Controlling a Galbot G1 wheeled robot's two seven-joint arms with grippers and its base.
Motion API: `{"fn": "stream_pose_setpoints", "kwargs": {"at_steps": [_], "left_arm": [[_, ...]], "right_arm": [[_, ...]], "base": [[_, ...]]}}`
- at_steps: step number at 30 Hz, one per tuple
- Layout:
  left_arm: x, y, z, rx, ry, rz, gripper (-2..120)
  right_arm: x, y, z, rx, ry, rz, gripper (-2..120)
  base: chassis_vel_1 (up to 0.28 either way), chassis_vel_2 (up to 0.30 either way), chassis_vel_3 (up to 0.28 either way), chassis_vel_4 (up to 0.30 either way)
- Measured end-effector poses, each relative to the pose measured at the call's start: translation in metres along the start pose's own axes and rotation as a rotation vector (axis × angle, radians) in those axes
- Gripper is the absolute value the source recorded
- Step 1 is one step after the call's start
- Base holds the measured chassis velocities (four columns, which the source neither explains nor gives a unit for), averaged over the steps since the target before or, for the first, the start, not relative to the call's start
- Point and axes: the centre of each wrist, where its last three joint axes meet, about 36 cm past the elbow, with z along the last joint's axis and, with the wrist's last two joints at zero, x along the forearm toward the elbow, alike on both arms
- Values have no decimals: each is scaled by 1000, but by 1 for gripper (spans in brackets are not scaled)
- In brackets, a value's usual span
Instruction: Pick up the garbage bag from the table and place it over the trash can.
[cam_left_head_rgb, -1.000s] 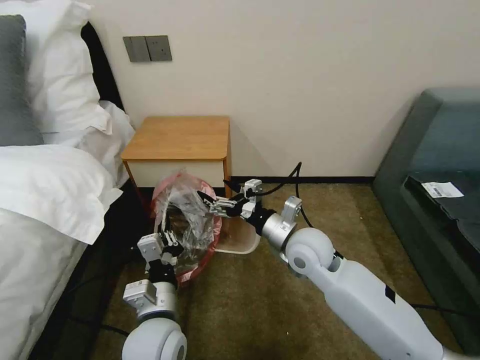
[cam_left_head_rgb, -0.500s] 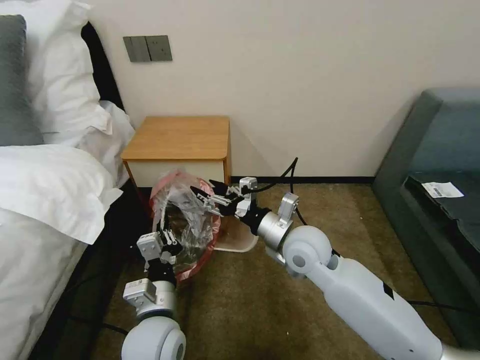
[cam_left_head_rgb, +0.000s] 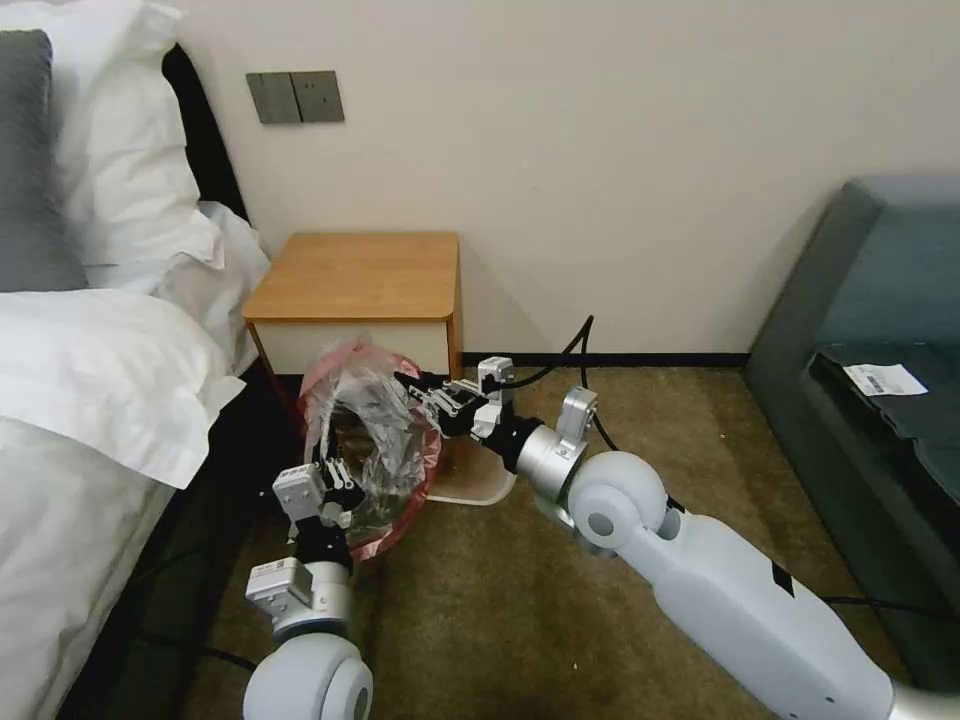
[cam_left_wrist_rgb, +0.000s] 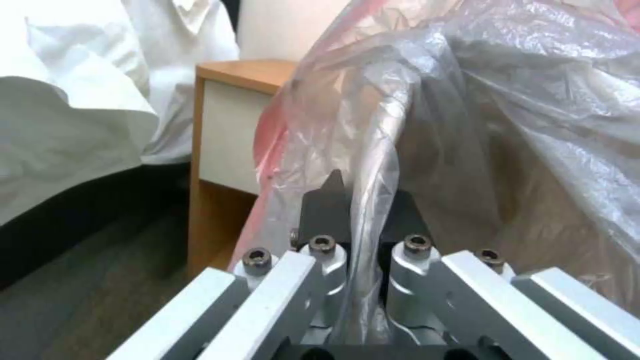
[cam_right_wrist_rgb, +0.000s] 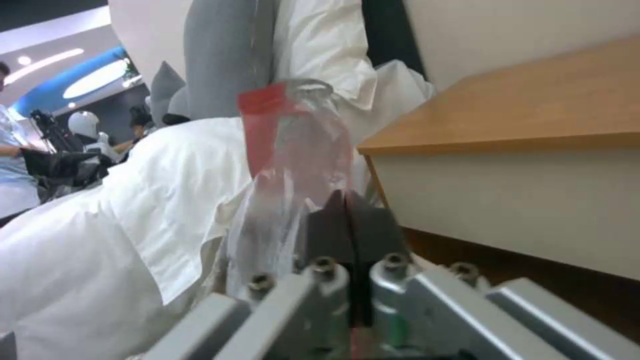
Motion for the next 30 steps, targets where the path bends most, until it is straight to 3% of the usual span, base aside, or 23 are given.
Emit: {"fn": "stream_pose_setpoints", "kwargs": {"at_steps": [13, 30], "left_arm": [[8, 0, -9, -2, -24, 0, 3], [18, 9, -32, -29, -88, 5, 3]], "right_arm": [[4, -7, -2, 19, -9, 21, 0], [46, -31, -10, 46, -14, 104, 0]], "base": [[0, 0, 0, 0], [0, 0, 0, 0]]}}
